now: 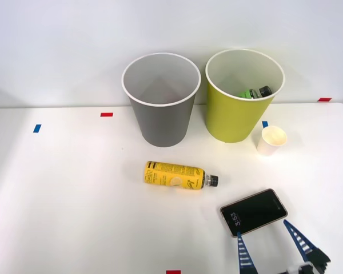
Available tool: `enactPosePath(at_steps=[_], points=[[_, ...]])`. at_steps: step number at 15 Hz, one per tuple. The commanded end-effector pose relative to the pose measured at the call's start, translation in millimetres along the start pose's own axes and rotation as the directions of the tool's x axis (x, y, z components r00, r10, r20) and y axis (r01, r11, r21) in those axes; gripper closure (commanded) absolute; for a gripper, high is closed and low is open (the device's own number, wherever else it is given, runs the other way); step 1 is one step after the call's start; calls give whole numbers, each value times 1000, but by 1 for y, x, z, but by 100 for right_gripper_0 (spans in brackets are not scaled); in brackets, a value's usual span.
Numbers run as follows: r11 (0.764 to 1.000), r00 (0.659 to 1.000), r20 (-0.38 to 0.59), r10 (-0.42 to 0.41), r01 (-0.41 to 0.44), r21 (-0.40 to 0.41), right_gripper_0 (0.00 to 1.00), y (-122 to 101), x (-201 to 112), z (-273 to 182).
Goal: Put cans in the gray bin, plastic bottles in the light green bin
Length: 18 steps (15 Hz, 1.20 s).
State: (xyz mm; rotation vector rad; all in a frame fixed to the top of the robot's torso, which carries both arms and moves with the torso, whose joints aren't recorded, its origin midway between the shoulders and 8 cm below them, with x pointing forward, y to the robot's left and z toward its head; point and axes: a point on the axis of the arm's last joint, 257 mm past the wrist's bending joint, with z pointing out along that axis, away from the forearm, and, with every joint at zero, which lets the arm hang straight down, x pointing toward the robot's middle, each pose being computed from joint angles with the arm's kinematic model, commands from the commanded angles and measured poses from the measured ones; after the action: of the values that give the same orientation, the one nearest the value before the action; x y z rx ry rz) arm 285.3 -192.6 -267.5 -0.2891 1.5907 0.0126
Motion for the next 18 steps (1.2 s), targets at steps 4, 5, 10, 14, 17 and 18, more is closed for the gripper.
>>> enactPosePath(at_steps=[4, 5, 10, 14, 17, 18], points=[[990, 991, -63, -120, 115, -83, 0, -17, -23, 64], [985, 982, -122, -144, 131, -108, 0, -16, -21, 72], [941, 865, -384, -324, 254, -223, 0, -7, -33, 81], [880, 816, -364, -450, 335, -337, 0, 25, -58, 102], [818, 760, -362, -540, 372, -438, 0, 52, -67, 107], [785, 728, -352, -587, 407, -467, 0, 58, -68, 106]])
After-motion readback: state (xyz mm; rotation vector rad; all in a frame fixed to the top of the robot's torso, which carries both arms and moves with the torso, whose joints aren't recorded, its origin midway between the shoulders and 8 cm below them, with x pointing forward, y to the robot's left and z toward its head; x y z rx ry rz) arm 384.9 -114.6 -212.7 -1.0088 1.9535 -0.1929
